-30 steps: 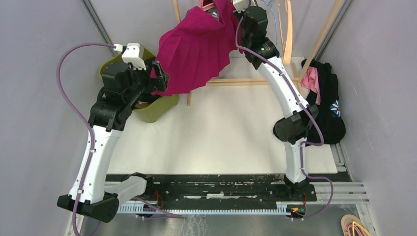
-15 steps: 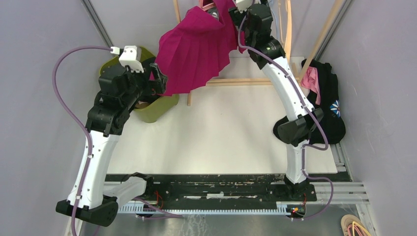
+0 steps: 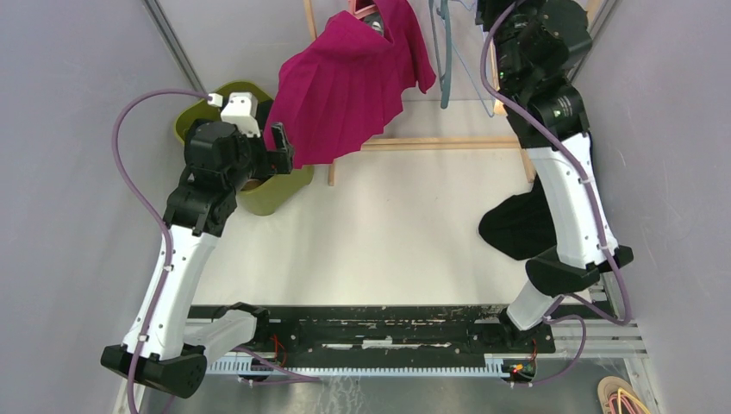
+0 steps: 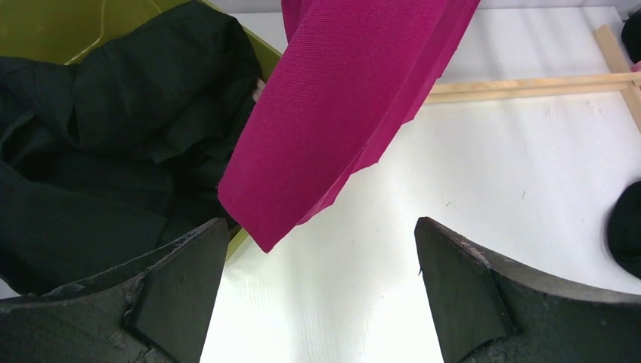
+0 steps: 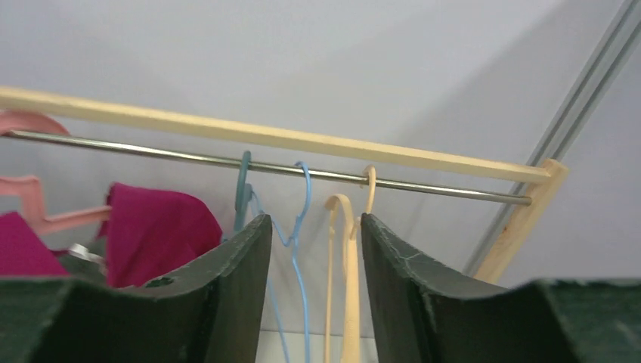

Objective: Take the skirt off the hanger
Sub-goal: Pick up the hanger from the clothesline.

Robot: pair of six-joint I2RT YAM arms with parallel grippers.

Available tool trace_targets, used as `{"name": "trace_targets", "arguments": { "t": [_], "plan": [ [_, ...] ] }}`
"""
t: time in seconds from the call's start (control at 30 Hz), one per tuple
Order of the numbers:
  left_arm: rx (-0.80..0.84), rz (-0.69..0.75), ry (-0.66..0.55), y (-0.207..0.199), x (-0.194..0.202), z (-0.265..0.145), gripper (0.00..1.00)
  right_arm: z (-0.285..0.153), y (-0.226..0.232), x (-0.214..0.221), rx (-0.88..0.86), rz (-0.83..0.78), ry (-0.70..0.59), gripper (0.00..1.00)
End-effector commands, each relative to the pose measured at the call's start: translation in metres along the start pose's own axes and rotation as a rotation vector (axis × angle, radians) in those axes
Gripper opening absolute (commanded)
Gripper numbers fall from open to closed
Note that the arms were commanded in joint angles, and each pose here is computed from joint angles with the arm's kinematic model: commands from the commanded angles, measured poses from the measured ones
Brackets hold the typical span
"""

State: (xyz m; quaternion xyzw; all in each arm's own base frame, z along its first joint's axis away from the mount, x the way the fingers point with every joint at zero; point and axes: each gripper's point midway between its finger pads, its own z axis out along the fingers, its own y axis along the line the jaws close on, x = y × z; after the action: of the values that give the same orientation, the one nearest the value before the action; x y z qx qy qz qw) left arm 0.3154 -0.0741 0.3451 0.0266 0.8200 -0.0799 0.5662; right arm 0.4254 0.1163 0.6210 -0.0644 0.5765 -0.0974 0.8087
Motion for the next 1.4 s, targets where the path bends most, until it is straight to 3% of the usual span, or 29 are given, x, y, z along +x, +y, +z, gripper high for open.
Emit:
{"name": "trace_targets", "arguments": {
  "t": [0.0,0.17,0.27,0.5,0.83,1.07,1.37],
  "plan": [
    [0.029,0.039,-0.113,-0.005,-0.034,-0.011,0.99,-0.01,0.019,-0.012,-0.09,0.163,-0.02,0.5],
    [0.062,0.007,-0.343,-0.014,-0.105,-0.051,0.99,-0.013,0.084,0.011,-0.247,0.269,0.046,0.49],
    [0.037,0.005,-0.444,-0.011,-0.132,-0.054,0.99,-0.016,0.124,0.025,-0.331,0.353,0.091,0.5],
    [-0.068,0.036,-0.458,0.002,-0.139,0.006,0.99,-0.025,0.189,0.056,-0.484,0.539,0.191,0.48],
    [-0.259,0.092,-0.518,0.029,-0.156,0.062,0.99,-0.036,0.195,0.072,-0.507,0.541,0.225,0.47],
    [0.026,-0.012,-0.487,-0.021,-0.142,0.076,0.99,-0.034,0.188,0.077,-0.478,0.495,0.222,0.47],
    [0.38,-0.029,-0.371,-0.085,-0.096,0.037,0.99,-0.029,0.198,0.079,-0.489,0.532,0.23,0.47]
  ]
}}
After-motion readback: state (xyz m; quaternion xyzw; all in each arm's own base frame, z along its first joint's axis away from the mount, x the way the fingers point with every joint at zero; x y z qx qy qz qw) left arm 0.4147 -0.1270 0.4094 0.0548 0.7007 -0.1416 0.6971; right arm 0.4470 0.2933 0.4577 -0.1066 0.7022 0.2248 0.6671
